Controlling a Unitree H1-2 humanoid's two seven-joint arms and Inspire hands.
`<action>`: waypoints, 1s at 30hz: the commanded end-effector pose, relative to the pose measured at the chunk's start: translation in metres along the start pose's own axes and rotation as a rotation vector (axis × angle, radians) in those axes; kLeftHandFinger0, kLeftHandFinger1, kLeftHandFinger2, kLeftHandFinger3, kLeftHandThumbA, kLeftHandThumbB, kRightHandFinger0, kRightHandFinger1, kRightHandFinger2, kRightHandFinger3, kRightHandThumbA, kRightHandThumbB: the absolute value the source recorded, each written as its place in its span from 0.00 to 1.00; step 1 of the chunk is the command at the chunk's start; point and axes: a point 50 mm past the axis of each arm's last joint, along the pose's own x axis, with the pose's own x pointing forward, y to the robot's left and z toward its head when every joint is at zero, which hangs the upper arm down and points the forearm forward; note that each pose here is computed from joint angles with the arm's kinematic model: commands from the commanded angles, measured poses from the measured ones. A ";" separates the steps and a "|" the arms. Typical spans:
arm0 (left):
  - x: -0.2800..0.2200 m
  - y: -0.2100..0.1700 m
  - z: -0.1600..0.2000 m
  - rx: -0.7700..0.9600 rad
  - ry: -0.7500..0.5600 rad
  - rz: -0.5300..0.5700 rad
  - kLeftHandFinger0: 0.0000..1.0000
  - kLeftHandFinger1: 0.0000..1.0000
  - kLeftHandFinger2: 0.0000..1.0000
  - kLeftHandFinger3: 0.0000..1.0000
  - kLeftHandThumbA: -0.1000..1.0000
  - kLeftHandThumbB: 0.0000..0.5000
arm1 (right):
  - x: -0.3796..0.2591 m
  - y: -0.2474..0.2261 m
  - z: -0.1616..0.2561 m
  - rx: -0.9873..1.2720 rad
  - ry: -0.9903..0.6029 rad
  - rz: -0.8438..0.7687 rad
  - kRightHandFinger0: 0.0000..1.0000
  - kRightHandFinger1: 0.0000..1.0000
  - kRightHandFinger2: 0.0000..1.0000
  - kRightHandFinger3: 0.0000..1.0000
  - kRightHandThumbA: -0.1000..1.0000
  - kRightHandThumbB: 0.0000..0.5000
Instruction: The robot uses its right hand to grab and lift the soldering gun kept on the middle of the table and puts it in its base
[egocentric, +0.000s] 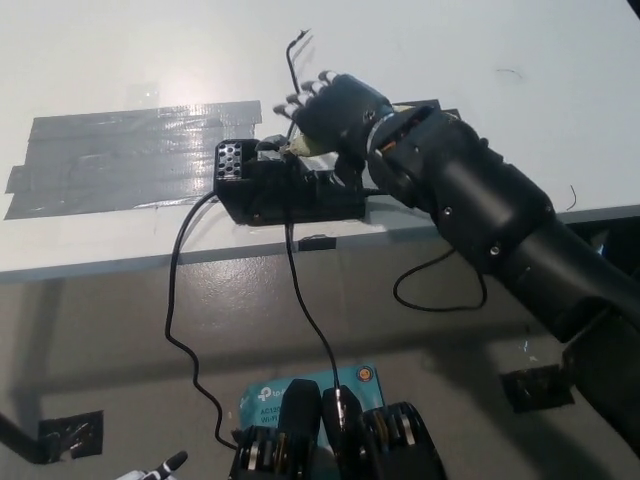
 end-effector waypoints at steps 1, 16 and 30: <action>-0.006 0.005 -0.004 0.004 -0.005 0.000 0.11 0.32 0.45 0.64 1.00 1.00 | -0.005 -0.036 0.007 0.100 -0.006 -0.071 1.00 1.00 1.00 1.00 0.76 1.00; -0.008 0.002 -0.018 -0.022 -0.003 0.006 0.12 0.32 0.46 0.62 1.00 1.00 | -0.081 -0.088 0.023 0.271 -0.138 -0.156 1.00 1.00 1.00 1.00 0.89 1.00; -0.019 -0.003 -0.031 -0.067 0.007 0.029 0.12 0.31 0.44 0.64 1.00 1.00 | -0.347 -0.024 -0.076 0.484 0.016 -0.470 1.00 1.00 1.00 1.00 0.73 1.00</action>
